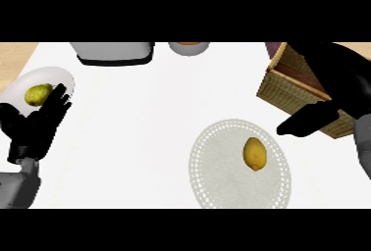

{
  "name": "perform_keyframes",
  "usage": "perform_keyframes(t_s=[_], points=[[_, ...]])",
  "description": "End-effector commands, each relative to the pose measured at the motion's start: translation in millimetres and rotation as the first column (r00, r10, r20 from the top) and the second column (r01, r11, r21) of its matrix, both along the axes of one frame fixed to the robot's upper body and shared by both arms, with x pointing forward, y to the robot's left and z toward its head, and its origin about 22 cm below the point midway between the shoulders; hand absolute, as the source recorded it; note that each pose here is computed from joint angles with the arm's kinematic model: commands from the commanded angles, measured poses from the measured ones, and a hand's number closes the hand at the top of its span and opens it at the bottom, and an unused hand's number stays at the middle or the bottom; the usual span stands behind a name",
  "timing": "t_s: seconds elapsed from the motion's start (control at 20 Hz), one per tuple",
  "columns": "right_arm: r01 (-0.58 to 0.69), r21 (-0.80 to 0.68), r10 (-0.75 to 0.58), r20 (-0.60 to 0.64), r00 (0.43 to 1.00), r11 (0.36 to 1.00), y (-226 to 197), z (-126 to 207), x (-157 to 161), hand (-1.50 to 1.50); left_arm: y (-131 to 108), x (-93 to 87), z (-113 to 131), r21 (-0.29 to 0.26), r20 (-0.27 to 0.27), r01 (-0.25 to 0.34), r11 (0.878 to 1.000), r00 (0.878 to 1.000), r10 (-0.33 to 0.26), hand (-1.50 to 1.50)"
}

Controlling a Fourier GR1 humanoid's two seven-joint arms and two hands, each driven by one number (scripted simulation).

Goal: Pick the lemon from the placemat and place it in the basket

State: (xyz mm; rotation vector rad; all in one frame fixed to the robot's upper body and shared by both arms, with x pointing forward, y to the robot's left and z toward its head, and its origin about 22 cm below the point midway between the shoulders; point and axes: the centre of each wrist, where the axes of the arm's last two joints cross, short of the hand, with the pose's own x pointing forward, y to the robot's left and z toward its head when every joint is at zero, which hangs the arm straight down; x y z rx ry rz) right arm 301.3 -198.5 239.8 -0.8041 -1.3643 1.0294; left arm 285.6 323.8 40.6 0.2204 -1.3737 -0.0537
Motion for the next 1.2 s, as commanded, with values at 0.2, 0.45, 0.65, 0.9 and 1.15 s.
perform_keyframes(t_s=[0.2, 0.45, 0.65, 0.9, 1.15], points=[[-0.061, -0.029, 0.051, -0.261, 0.964, 0.998, -31.9, 36.5, -24.6, -1.50, 1.2, -5.0, 0.4, -0.009, 0.004, 0.016, 1.000, 1.000, -0.016, 0.00], [-0.085, 0.083, 0.104, -0.257, 0.961, 0.993, -62.9, 53.2, -48.7, -1.50, -5.9, 10.1, 8.6, -0.017, -0.003, 0.011, 1.000, 1.000, -0.011, 0.00], [-0.035, 0.183, 0.066, -0.169, 0.983, 0.983, -83.7, 14.6, -61.9, -1.50, -6.1, 1.3, -1.3, -0.026, 0.018, 0.033, 0.999, 0.999, -0.032, 0.00], [-0.050, 0.226, 0.082, -0.138, 0.987, 0.973, -91.3, -14.7, -98.9, -1.50, -14.8, 3.1, 8.1, 0.013, 0.001, 0.039, 0.999, 0.999, -0.039, 0.00], [-0.051, 0.241, 0.079, -0.109, 0.991, 0.969, -83.3, -67.3, -95.0, -1.50, -8.1, 4.6, -11.4, -0.012, 0.003, 0.019, 1.000, 1.000, -0.019, 0.00]])
